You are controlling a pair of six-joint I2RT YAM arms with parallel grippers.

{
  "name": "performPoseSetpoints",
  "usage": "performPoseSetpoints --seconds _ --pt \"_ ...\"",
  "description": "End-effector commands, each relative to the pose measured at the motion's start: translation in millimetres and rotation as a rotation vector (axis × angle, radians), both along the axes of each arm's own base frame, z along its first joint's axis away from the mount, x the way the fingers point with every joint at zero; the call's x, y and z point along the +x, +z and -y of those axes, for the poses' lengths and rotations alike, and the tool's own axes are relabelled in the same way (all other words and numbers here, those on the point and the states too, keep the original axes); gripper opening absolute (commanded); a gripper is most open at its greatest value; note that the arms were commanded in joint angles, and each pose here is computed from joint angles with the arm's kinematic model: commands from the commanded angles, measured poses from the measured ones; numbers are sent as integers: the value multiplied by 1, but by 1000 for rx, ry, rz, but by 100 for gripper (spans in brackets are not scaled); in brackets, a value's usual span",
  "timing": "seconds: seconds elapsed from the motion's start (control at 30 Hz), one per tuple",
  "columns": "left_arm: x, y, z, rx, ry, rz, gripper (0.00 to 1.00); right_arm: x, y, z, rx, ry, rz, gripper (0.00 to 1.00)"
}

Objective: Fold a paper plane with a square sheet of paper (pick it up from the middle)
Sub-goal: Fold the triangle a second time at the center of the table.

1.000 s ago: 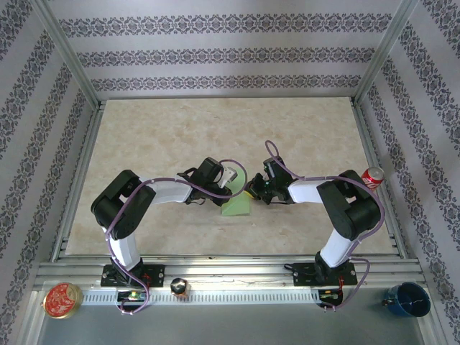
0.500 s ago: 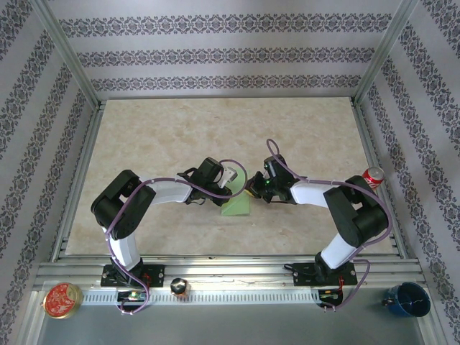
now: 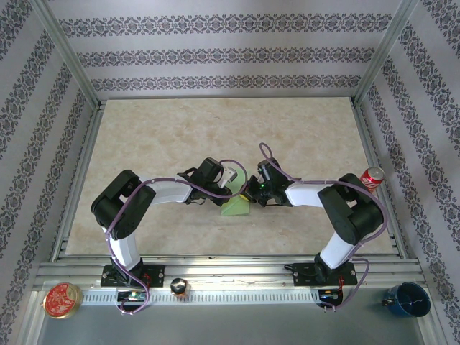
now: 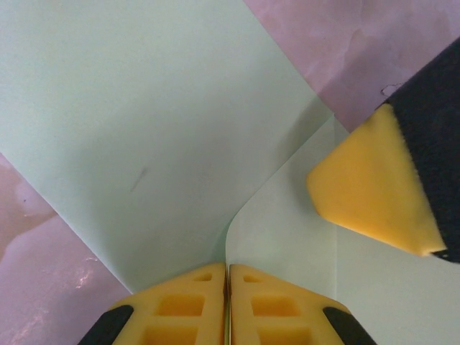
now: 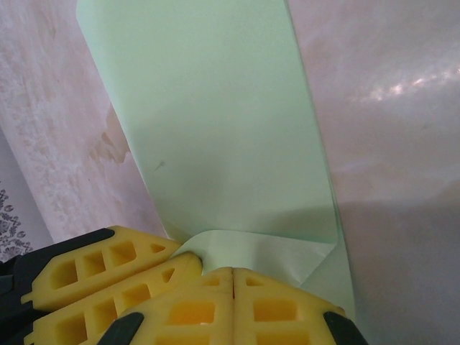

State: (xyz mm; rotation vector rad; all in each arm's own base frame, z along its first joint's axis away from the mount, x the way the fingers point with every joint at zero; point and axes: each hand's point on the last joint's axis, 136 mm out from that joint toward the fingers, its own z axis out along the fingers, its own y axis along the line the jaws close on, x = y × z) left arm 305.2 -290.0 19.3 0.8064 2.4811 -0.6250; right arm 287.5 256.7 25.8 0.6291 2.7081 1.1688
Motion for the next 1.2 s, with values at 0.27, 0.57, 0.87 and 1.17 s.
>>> performPoseSetpoints --seconds 0.27,0.57,0.87,1.17 --pt "-11 -25 -15 76 -6 -68 10 -4 -15 -5 -15 12 -50 0" --pt "-5 2 -9 33 27 -76 18 -16 -36 11 -77 34 -80 0" --pt "10 59 -21 -37 143 -49 42 -13 -35 10 -74 36 -75 0" --pt "-18 79 9 -245 166 -314 14 -13 -34 11 -78 27 -71 0"
